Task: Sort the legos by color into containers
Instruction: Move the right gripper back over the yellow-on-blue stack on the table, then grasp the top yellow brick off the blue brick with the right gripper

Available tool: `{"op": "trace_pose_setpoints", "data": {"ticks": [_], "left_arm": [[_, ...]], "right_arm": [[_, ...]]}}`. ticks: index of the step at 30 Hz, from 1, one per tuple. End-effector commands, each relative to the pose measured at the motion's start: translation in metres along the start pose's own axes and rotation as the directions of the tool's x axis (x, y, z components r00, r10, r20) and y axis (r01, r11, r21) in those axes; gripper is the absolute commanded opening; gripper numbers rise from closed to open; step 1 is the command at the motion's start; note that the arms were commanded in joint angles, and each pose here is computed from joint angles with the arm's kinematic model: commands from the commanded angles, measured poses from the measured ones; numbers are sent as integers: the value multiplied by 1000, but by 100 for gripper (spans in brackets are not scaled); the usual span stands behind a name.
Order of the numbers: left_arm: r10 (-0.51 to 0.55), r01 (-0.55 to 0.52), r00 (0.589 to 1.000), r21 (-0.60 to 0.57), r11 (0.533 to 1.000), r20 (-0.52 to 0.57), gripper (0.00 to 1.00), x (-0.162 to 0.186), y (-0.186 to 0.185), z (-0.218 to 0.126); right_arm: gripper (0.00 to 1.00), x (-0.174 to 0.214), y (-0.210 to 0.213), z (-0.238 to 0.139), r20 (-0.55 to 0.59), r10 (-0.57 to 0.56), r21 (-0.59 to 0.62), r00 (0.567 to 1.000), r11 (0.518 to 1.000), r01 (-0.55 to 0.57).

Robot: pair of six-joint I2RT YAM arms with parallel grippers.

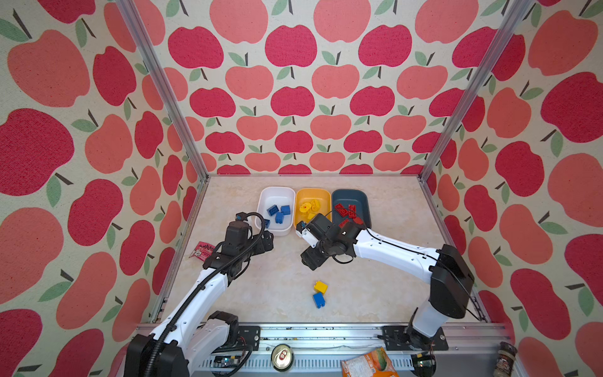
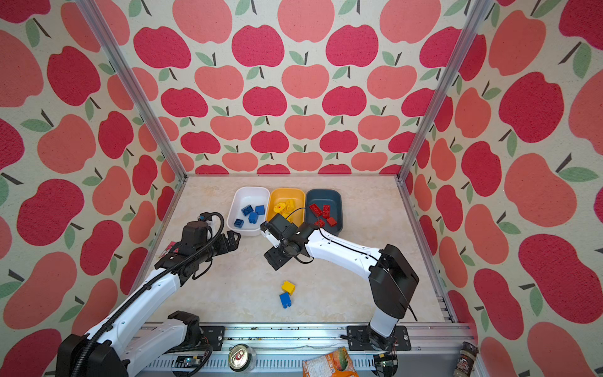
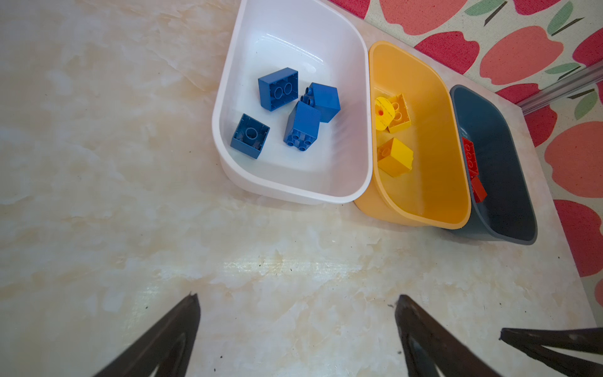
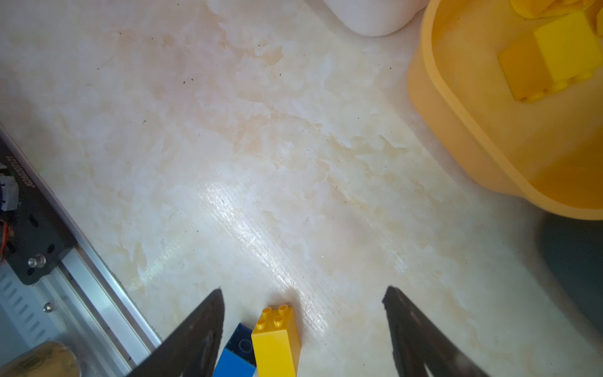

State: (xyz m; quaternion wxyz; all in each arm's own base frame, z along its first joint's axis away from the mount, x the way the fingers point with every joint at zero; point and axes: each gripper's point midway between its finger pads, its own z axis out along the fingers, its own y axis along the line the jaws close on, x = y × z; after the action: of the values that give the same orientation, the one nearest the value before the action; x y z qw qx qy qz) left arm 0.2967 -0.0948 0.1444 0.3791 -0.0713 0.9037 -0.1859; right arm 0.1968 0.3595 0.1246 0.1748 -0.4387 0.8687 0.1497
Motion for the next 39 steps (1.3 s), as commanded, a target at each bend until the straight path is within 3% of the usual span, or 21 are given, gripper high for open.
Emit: {"op": "trace_pose_setpoints", "data": {"ticks": [1,14,39], "left_arm": [[-12,11,1000,20,1000,24,96,-10,-6,-5],[-13,13,1000,17,1000,17,96,-6,-5,-6],[-15,15,1000,16,1000,6,96,-2,-3,-1]], "right_arm": [[79,37,6,1,-114,-71,14,991,997,73],[79,82,30,23,-250,-158,20,955,986,168],[69,100,10,50,-318,-109,130,942,979,157]]}}
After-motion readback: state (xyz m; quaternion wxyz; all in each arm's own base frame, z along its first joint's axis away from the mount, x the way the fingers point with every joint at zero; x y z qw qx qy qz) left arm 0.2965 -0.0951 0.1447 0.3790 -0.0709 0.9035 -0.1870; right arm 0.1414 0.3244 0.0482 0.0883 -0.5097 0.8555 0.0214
